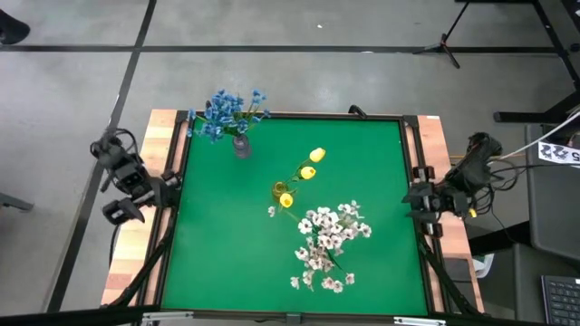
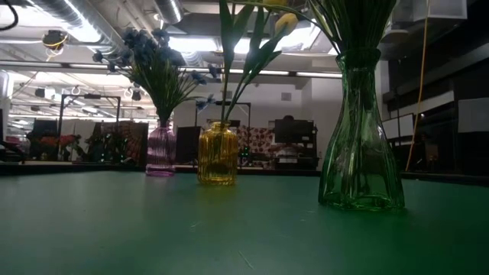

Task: Sort flowers into vase by color
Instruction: Return to Home Position

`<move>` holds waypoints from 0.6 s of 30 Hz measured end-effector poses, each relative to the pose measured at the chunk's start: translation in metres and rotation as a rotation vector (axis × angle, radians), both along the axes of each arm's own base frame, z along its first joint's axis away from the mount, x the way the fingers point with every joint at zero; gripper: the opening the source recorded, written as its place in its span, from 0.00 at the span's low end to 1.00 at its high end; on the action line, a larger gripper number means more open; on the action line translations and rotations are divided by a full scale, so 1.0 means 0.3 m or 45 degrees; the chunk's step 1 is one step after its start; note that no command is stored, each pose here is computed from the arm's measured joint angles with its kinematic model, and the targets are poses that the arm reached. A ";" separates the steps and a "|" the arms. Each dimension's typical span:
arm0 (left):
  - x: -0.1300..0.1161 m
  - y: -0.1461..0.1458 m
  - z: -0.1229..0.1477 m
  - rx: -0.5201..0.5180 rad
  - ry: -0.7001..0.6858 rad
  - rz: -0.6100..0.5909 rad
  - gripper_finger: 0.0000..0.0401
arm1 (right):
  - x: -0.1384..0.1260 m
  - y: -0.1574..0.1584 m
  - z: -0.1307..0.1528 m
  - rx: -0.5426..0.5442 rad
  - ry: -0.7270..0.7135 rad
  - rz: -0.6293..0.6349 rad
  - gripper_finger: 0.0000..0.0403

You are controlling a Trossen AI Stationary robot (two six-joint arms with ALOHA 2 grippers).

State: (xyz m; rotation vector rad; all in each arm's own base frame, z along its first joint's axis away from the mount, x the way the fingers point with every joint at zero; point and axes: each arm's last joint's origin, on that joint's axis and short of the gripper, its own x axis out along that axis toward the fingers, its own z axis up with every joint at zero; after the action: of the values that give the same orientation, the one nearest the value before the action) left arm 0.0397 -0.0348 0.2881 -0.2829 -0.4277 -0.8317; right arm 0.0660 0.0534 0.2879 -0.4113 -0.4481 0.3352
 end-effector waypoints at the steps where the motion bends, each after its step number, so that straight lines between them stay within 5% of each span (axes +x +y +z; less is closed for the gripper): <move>1: 0.007 -0.007 -0.016 -0.003 -0.009 -0.020 0.52 | 0.002 0.002 -0.020 0.011 -0.011 -0.001 0.40; 10: 0.047 -0.041 -0.123 -0.041 -0.033 -0.100 0.52 | -0.032 -0.032 -0.127 0.038 -0.178 -0.046 0.40; 18: 0.052 -0.049 -0.143 0.069 -0.071 -0.097 0.52 | -0.023 -0.025 -0.149 -0.011 -0.113 -0.055 0.40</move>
State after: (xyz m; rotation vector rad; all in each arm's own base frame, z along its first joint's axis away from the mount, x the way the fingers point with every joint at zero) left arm 0.0553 -0.0495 0.2453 -0.2270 -0.4482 -0.9260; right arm 0.0591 0.0460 0.2431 -0.4451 -0.5236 0.2781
